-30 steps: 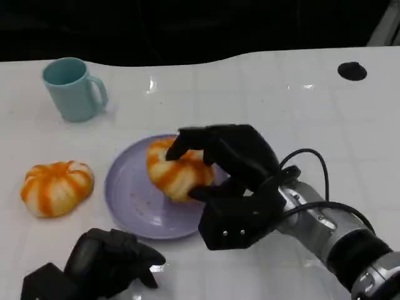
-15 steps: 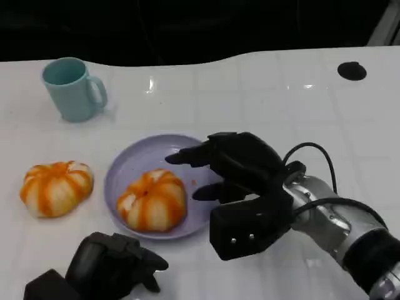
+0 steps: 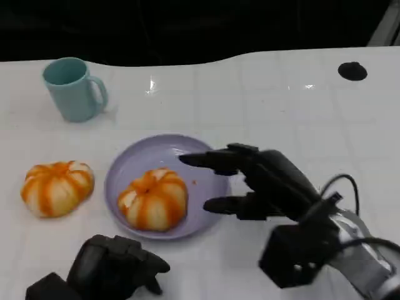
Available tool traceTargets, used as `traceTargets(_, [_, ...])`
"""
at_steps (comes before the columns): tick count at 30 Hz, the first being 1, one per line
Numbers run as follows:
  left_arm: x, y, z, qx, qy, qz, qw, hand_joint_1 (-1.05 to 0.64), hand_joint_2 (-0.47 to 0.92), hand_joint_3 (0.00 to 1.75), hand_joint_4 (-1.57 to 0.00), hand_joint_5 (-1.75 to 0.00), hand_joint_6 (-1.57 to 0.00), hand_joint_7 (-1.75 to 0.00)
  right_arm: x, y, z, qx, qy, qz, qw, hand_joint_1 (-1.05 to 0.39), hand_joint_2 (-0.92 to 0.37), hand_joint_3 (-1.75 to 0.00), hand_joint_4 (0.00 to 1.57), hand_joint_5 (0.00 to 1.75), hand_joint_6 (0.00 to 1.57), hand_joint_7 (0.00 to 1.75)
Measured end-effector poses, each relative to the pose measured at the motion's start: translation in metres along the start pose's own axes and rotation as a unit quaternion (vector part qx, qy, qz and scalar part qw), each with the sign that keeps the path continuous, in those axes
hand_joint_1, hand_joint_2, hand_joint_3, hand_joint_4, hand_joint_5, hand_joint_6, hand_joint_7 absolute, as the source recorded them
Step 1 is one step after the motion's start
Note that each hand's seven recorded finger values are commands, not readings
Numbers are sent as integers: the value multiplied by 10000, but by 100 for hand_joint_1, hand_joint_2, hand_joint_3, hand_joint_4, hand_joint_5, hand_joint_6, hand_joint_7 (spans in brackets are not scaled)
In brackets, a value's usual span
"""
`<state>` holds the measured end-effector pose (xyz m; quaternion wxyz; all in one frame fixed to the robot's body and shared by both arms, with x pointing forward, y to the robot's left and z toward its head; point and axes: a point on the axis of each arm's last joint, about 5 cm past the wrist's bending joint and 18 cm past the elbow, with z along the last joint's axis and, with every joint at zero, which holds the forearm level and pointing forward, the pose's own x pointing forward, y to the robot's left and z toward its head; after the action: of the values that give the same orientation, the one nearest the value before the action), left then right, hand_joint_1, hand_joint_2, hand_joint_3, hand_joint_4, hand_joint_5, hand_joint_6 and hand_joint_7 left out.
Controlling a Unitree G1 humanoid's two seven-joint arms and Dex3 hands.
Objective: Grasp the bread from the table and place it into the plate.
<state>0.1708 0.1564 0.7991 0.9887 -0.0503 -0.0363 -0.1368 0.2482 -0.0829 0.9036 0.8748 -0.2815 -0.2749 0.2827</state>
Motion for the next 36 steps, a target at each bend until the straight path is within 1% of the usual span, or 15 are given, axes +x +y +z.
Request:
traceTargets(2, [0,-1,-1,-1,2,0,10000,-105,92,8,-131,-101,-155,-28,-103,-49,-18,392,-31,-192,9990,-34,-92,-17,48,74,69,7])
traceTargets(5, [2,-2,-1,-6,6,-1,10000,-105,92,8,-131,-101,-155,-28,-209,-84,-29,793,-204,-410,9958,-35,-92,-19,54,80,74,10])
traceTargets(8, [5,-4,-2,-22,25,-2,10000,-105,92,8,-132,-100,-155,-28,-303,-89,-35,1130,-387,-577,9912,-34,-92,-22,59,87,81,15])
traceTargets(11, [6,-4,-1,-29,33,0,10000,-105,92,7,-131,-100,-155,-28,-413,-85,-55,1620,-410,-759,9830,-33,-91,-25,60,101,85,23])
traceTargets(15, [8,-4,1,-25,29,0,10000,-105,92,8,-132,-99,-156,-28,-539,-68,-63,1934,-396,-889,9763,-33,-81,-52,63,111,74,62])
traceTargets(16, [7,-4,2,-22,30,3,10000,-105,92,8,-132,-99,-156,-28,-568,-71,-69,1946,-383,-930,9757,-32,-79,-57,65,111,74,66])
traceTargets(17, [7,-4,2,-18,30,7,10000,-105,92,8,-132,-99,-156,-28,-597,-74,-75,1961,-376,-981,9749,-31,-74,-66,67,113,75,70])
traceTargets(18, [7,-4,3,-15,29,15,10000,-105,92,8,-132,-99,-156,-28,-627,-76,-78,1978,-376,-1035,9740,-29,-60,-89,69,117,78,75])
traceTargets(19, [10,-4,7,-9,18,17,10000,-105,92,8,-132,-99,-156,-28,-663,-76,-81,1976,-368,-1100,9734,-28,-53,-102,70,121,80,78])
traceTargets(21, [12,-4,11,-3,4,18,10000,-105,92,7,-132,-99,-155,-28,-730,-80,-87,1962,-303,-1216,9725,-25,-41,-123,75,127,85,87])
traceTargets(22, [12,-4,11,-1,2,16,10000,-105,92,7,-132,-99,-155,-28,-763,-79,-86,1958,-277,-1268,9720,-24,-38,-128,76,129,87,90])
traceTargets(24, [10,-4,11,-1,1,16,10000,-105,92,7,-131,-99,-155,-28,-819,-71,-89,1991,-237,-1387,9698,-22,-39,-130,79,143,85,110])
traceTargets(27, [6,-4,10,-1,4,19,10000,-105,92,8,-131,-99,-155,-28,-861,-41,-83,2180,-283,-1578,9627,-21,-39,-132,83,161,83,130])
traceTargets(30, [4,-1,10,4,6,20,10000,-105,92,8,-132,-100,-156,-28,-916,-11,-76,2285,-296,-1636,9593,-18,-38,-138,89,170,87,143])
traceTargets(36, [-6,17,22,25,-6,38,10000,-105,92,8,-132,-100,-156,-28,-1051,1,-73,2278,-245,-1761,9573,-17,-35,-137,94,175,89,152])
